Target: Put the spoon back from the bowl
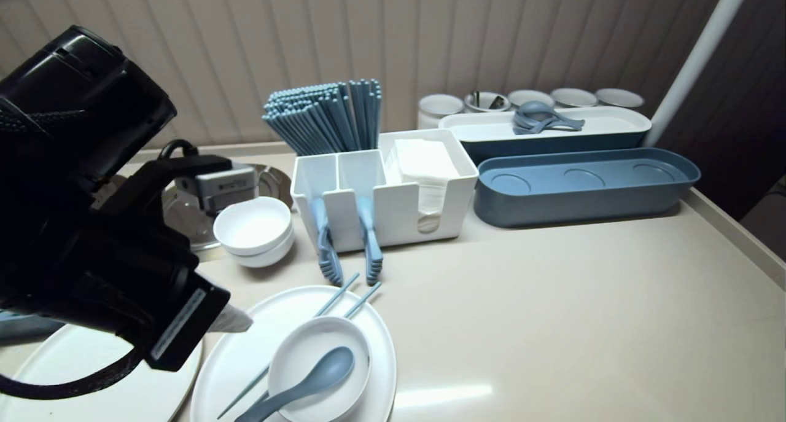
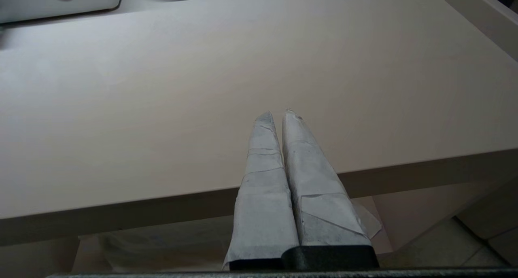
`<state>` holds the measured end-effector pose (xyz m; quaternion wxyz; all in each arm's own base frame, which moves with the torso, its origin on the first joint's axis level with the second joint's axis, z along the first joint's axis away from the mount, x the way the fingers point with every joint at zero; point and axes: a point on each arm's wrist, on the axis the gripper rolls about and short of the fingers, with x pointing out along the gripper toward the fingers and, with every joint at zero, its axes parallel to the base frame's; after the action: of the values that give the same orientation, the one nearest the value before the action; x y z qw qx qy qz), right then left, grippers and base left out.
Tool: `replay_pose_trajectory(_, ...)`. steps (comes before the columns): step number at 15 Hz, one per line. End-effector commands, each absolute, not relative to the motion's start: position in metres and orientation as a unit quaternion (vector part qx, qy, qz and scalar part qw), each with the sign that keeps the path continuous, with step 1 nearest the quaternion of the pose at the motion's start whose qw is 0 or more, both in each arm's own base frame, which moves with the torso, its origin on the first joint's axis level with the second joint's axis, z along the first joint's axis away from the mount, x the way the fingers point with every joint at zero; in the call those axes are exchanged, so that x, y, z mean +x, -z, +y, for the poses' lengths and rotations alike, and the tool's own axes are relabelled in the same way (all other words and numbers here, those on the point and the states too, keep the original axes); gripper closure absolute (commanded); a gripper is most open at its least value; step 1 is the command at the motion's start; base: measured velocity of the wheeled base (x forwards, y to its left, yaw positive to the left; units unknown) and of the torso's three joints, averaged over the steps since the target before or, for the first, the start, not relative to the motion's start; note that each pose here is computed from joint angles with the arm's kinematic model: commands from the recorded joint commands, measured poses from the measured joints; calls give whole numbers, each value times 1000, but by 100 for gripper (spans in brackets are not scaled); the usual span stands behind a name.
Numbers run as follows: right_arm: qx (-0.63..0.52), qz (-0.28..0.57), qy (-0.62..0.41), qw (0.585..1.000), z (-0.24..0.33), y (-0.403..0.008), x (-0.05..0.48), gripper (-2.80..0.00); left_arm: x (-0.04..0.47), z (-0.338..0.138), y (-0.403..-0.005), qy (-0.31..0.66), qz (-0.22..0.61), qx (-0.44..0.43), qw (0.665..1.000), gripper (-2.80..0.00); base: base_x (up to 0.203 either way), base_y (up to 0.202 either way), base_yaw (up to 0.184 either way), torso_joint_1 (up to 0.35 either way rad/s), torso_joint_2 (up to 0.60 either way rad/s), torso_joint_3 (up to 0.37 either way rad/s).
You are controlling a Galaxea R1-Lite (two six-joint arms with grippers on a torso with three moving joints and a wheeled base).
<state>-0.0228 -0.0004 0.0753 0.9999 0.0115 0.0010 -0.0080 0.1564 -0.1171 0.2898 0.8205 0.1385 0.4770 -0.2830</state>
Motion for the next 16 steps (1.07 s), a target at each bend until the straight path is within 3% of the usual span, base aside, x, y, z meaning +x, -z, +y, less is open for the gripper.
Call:
replay_pose_trajectory(1,11,1,8,1000,0,-75,-23,0,151,-114,-288,299,523,167,781,0,0,0,0,0,0,0)
replay_pose_trajectory(3,11,1,8,1000,0,-75,-23,0,150,-114,-284,318,553,198,744,0,0,0,0,0,0,0)
replay_pose_trajectory(7,11,1,8,1000,0,-75,-23,0,169,-129,-265,318,595,204,709,0,0,0,0,0,0,0)
replay_pose_trajectory(10,11,1,8,1000,0,-75,-23,0,171,-130,-263,317,598,203,708,0,0,0,0,0,0,0)
replay_pose_trajectory(11,11,1,8,1000,0,-75,-23,0,170,-130,-264,317,597,203,709,-14,0,0,0,0,0,0)
replay_pose_trajectory(12,11,1,8,1000,0,-75,-23,0,169,-129,-264,317,597,203,708,-280,0,0,0,0,0,0)
replay_pose_trajectory(16,11,1,8,1000,0,-75,-23,0,170,-130,-264,320,595,206,708,-280,0,0,0,0,0,0)
